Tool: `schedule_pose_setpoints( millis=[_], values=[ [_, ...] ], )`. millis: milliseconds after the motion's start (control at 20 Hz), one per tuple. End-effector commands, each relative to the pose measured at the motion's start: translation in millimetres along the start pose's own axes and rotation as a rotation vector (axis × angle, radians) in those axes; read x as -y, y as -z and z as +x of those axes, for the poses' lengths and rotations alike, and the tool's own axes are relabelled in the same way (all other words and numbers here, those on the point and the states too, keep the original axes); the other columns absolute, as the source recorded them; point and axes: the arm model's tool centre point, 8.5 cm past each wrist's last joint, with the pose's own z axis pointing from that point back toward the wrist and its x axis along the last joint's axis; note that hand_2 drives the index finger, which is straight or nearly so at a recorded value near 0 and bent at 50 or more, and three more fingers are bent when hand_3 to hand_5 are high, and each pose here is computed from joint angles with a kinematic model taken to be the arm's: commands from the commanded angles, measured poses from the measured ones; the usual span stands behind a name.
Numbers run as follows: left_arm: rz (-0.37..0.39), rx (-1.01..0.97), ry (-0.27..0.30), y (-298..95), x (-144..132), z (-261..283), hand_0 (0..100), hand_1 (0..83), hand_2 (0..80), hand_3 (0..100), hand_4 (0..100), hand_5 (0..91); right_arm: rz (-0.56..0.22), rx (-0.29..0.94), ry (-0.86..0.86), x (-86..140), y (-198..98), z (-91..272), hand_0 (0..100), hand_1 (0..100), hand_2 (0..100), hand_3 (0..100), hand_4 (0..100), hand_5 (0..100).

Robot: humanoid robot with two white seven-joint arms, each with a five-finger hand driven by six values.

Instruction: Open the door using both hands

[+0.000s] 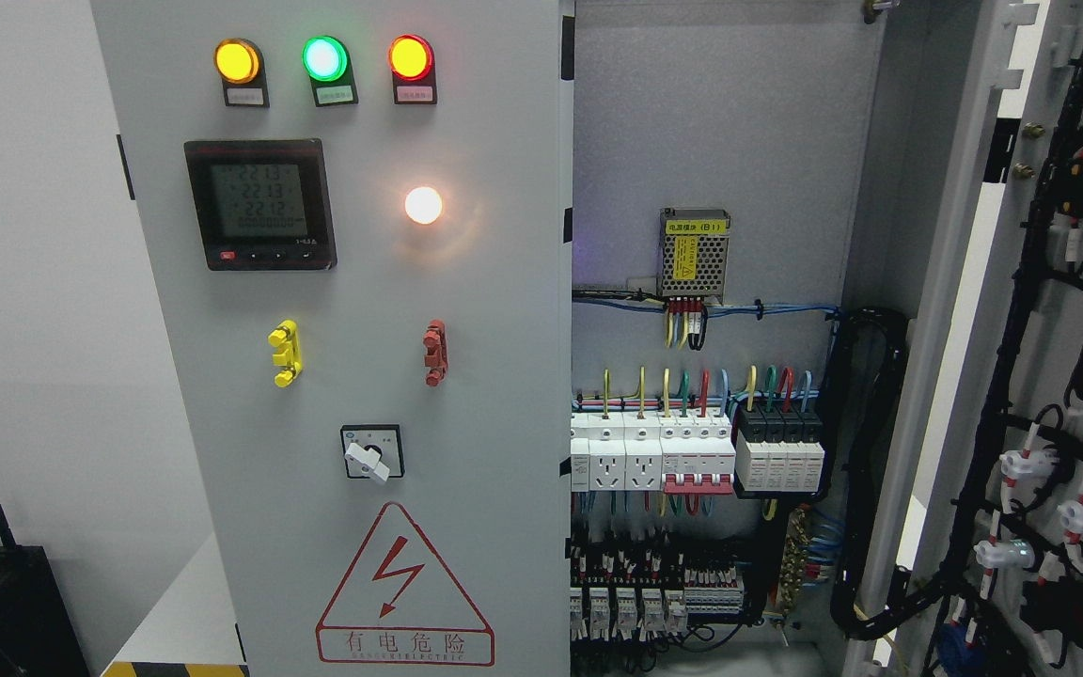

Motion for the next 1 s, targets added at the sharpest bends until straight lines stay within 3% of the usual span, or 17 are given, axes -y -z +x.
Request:
schedule_pose_setpoints(
  millis=[0,150,300,550,651,951],
  values=[
    [0.133,-0.224,-0.226,27,21,-117,0,0.0,0.0,0,0,0.0,0.001,0.0,-0.018,-1,2,-9,38,0,0,0,0,0],
    [0.136,-0.302,-0.26,31,23,-140,0,0.0,0.0,0,0,0.0,0.001,0.0,-0.018,-1,2,-9,38,0,0,0,0,0],
    [0.158,-0.375,-0.338,57,30,-160,0,0.0,0.0,0,0,0.0,0.001,0.0,-0.018,-1,2,-9,38,0,0,0,0,0],
    [0.165,-0.44,-0.367,76,47,-181,0,0.0,0.0,0,0,0.0,0.001,0.0,-0.018,-1,2,-9,38,0,0,0,0,0],
    [0.189,-0.459,-0.376,79,41,-183,0,0.0,0.0,0,0,0.0,0.001,0.0,-0.018,-1,2,-9,38,0,0,0,0,0],
    [0.161,-0.486,-0.443,116,76,-173,0,0.0,0.0,0,0,0.0,0.001,0.0,-0.018,-1,2,-9,38,0,0,0,0,0]
  ],
)
